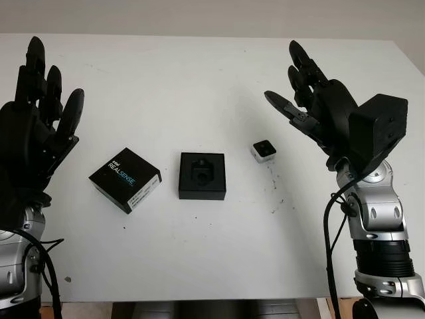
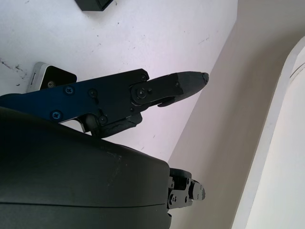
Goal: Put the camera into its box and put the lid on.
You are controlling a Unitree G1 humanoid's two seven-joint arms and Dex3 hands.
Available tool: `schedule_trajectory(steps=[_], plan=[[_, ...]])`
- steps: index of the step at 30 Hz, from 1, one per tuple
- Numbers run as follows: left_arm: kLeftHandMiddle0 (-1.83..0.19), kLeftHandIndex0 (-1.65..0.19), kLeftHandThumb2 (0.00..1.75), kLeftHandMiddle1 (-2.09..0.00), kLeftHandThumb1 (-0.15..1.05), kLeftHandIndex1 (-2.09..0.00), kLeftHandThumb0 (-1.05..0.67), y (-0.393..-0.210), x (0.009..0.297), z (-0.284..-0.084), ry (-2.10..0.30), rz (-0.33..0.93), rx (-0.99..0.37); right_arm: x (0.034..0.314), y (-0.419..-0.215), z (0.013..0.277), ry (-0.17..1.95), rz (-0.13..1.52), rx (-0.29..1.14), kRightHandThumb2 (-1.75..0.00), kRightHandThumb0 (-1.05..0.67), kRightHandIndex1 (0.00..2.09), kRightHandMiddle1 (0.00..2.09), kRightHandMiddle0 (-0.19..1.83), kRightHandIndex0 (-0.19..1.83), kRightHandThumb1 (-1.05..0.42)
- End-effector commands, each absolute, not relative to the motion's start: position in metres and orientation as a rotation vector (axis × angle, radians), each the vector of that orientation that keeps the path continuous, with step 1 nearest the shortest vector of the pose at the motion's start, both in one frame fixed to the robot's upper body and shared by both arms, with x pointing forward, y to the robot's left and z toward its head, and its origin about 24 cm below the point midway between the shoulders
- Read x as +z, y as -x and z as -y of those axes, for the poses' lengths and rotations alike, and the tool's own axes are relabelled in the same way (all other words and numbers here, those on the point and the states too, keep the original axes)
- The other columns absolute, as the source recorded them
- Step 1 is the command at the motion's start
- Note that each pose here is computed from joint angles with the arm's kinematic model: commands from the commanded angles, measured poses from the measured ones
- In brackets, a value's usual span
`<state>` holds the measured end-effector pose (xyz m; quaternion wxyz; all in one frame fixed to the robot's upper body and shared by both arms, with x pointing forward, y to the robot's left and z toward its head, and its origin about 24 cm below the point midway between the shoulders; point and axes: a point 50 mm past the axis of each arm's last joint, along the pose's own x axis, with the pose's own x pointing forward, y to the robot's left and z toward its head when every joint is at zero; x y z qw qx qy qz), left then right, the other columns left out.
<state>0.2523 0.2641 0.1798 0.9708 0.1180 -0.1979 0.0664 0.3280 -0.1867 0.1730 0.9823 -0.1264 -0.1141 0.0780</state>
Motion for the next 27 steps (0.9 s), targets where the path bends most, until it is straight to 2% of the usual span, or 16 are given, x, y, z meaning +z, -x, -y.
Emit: schedule_trajectory(steps=[1, 6, 12, 19, 21, 27], plan=[[0.1, 0.14, 0.42, -0.05, 1.05, -0.04, -0.59, -0.252, 0.182, -0.264, -0.253, 0.414, 0.128, 0.181, -0.33, 0.184, 0.257, 0.263, 0.168, -0.14, -0.6, 0.01, 0.02, -0.08, -0.09, -1.05], [0.11, 0.13, 0.4, -0.05, 1.05, -0.04, -0.58, -0.257, 0.183, -0.26, -0.241, 0.412, 0.112, 0.179, -0.333, 0.185, 0.248, 0.257, 0.197, -0.12, -0.62, 0.02, 0.03, -0.08, -0.09, -1.05], [0.12, 0.13, 0.4, -0.05, 1.05, -0.04, -0.57, -0.253, 0.18, -0.26, -0.249, 0.416, 0.1, 0.185, -0.331, 0.191, 0.294, 0.268, 0.24, -0.06, -0.54, 0.05, 0.05, -0.05, -0.05, -1.0], [0.13, 0.14, 0.43, -0.05, 1.05, -0.04, -0.54, -0.252, 0.179, -0.261, -0.249, 0.4, 0.097, 0.223, -0.343, 0.207, 0.612, 0.309, 0.361, -0.03, -0.49, 0.21, 0.2, 0.18, 0.25, -0.89], [0.13, 0.13, 0.42, -0.05, 1.05, -0.05, -0.55, -0.254, 0.177, -0.26, -0.247, 0.394, 0.095, 0.232, -0.35, 0.211, 0.687, 0.291, 0.396, -0.03, -0.44, 0.21, 0.25, 0.21, 0.27, -0.85], [0.12, 0.13, 0.42, -0.05, 1.05, -0.05, -0.55, -0.253, 0.177, -0.261, -0.246, 0.396, 0.104, 0.248, -0.357, 0.213, 0.999, 0.304, 0.404, -0.04, -0.5, 0.24, 0.3, 0.31, 0.37, -0.79]])
